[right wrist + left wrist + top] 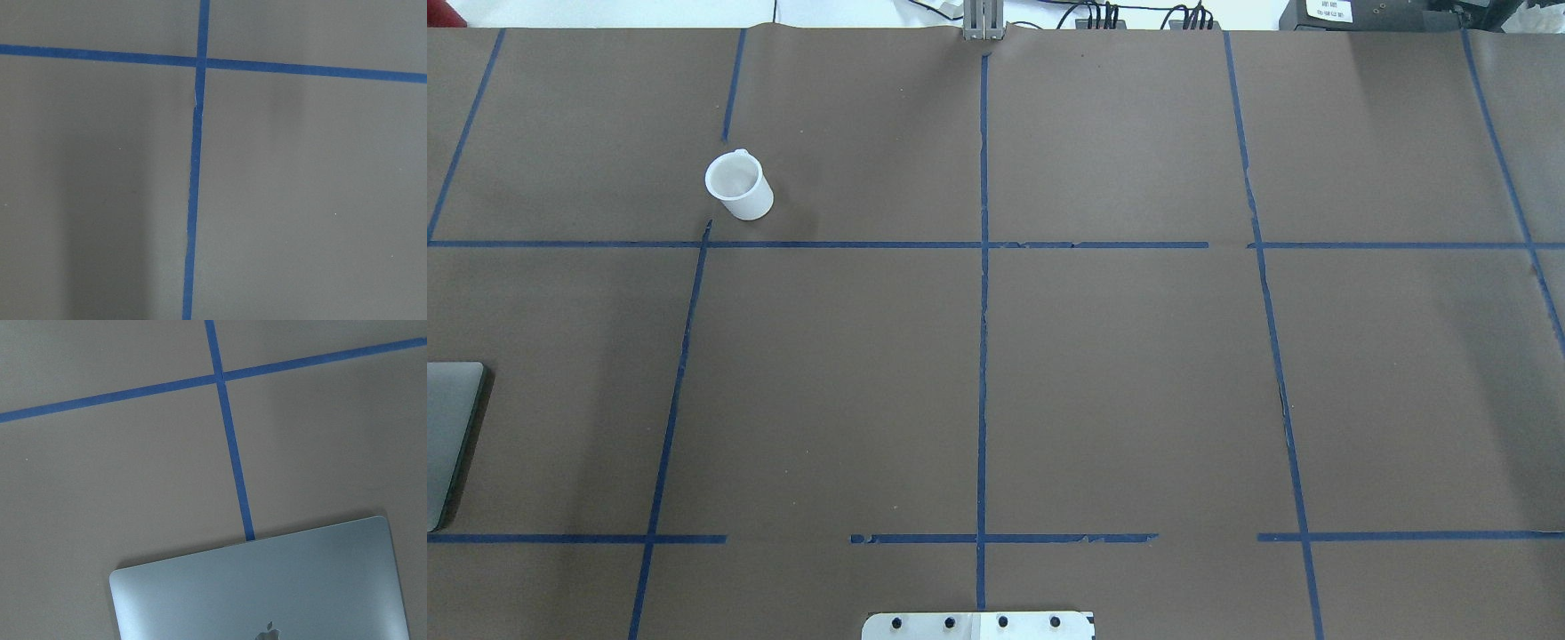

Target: Place cup on laptop

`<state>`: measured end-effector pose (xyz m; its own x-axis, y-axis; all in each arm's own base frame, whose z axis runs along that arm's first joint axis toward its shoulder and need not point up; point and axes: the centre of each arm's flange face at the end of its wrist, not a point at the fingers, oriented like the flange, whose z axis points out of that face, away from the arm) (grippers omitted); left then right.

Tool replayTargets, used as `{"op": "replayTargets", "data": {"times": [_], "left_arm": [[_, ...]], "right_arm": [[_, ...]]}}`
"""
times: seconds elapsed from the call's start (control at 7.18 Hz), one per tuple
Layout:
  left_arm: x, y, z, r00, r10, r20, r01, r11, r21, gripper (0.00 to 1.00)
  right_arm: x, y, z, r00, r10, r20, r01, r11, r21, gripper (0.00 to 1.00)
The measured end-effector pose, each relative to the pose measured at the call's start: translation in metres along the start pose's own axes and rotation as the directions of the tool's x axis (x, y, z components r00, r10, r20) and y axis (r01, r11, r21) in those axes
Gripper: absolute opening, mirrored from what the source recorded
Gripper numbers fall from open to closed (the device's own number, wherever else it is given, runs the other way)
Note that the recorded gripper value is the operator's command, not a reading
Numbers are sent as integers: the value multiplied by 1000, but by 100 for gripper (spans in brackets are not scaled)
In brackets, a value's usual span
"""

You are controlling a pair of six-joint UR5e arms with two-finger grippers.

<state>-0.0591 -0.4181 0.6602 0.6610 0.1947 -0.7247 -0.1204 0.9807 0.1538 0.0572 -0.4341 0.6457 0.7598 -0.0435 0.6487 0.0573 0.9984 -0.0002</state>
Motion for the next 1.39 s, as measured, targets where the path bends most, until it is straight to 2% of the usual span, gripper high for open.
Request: {"op": "replayTargets", "data": {"times": [0.42, 0.7, 0.97, 1.39], "left_arm": [[7, -5, -7, 1000, 20, 0, -20, 1000, 17, 100], [17, -19, -15, 999, 54, 7, -54, 997, 63, 100], [52, -77, -36, 1000, 18, 7, -19, 992, 123, 99], [174, -206, -33, 1000, 13, -25, -9, 990, 139, 99]], "right_arm": [[0, 0, 0, 1000, 0, 0, 0, 1000, 0, 100], [0, 0, 0, 1000, 0, 0, 0, 1000, 0, 100], [0, 0, 0, 1000, 0, 0, 0, 1000, 0, 100], [0, 0, 0, 1000, 0, 0, 0, 1000, 0, 100]]}}
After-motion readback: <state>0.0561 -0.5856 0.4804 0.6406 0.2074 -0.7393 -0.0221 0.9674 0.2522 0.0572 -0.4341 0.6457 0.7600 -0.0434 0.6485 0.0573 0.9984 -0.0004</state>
